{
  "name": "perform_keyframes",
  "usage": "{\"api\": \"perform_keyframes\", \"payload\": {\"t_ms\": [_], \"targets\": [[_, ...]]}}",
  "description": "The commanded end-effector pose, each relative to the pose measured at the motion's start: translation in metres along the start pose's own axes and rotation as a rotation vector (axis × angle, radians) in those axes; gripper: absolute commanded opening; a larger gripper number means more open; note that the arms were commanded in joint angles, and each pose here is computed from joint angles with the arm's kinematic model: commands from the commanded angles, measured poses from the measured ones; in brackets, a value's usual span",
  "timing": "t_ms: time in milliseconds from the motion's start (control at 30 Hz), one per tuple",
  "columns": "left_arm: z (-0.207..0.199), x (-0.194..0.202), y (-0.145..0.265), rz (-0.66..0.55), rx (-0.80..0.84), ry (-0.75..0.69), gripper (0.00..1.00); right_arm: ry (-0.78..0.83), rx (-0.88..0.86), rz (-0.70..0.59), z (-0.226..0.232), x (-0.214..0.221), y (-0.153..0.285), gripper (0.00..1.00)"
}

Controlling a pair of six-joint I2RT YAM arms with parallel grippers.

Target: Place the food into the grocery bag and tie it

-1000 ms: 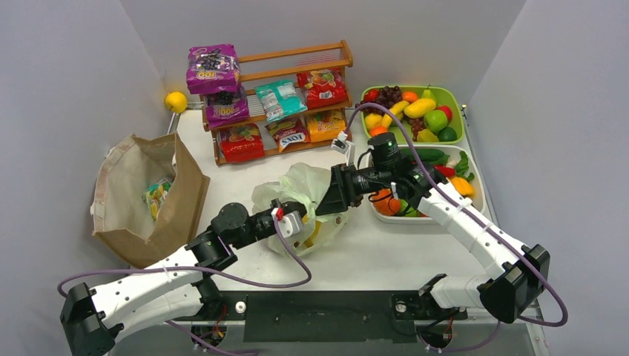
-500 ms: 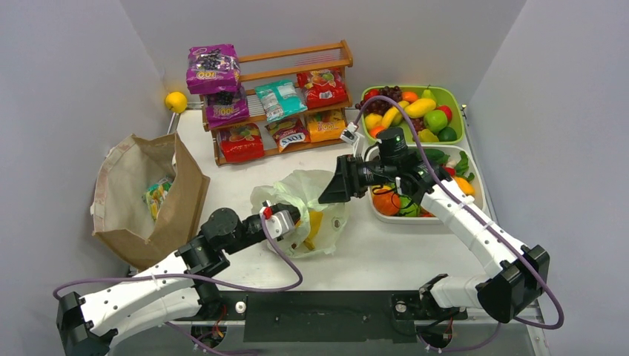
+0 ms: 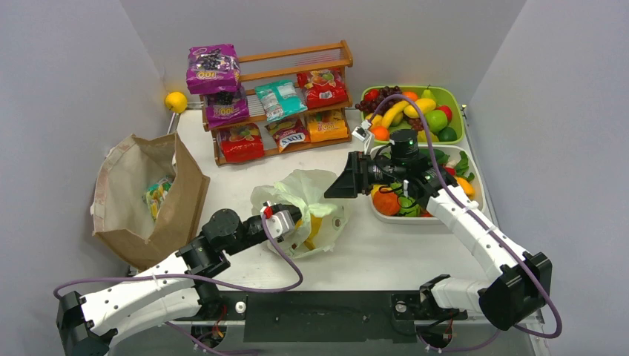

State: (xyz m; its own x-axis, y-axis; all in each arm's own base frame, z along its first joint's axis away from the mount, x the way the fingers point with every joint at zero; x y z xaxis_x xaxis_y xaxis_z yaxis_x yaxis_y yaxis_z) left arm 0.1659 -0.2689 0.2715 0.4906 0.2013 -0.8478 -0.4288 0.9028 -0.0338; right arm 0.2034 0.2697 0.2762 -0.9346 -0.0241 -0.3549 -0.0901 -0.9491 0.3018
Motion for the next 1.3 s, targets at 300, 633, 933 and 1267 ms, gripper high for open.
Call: {"api": "perform_keyframes", "payload": {"t_ms": [300, 633, 933, 1267], "targets": [[0.006, -0.014, 0.004, -0.044, -0.029, 0.01, 0.0, 0.038, -0.025, -0.056, 0.002, -0.009, 0.007, 0.39], [0.009, -0.016, 0.008, -0.043, -0.052, 0.026, 0.0, 0.149, 0.078, 0.199, -0.011, 0.056, -0.037, 0.16], [0.008, -0.018, 0.017, -0.043, -0.062, 0.074, 0.0, 0.204, 0.002, 0.208, 0.003, 0.059, -0.05, 0.32], [0.015, -0.023, 0.022, -0.044, -0.113, 0.174, 0.0, 0.286, -0.122, 0.186, 0.034, 0.06, -0.075, 0.47]]}}
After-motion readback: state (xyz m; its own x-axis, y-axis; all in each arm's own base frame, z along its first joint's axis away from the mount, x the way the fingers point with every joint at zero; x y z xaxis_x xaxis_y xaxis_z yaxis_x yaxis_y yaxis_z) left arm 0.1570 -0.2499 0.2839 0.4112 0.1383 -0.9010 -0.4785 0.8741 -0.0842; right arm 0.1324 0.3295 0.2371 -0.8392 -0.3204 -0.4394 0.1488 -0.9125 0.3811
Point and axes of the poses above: each gripper's point midway between its finger pads, its own y axis back along the fingers, its own z axis along the line the jaws close on, x = y × z, the point moved 1 cm from there along y, back along the fingers, and after that the axes turned 14 degrees about -y, right-handed, at the moved point
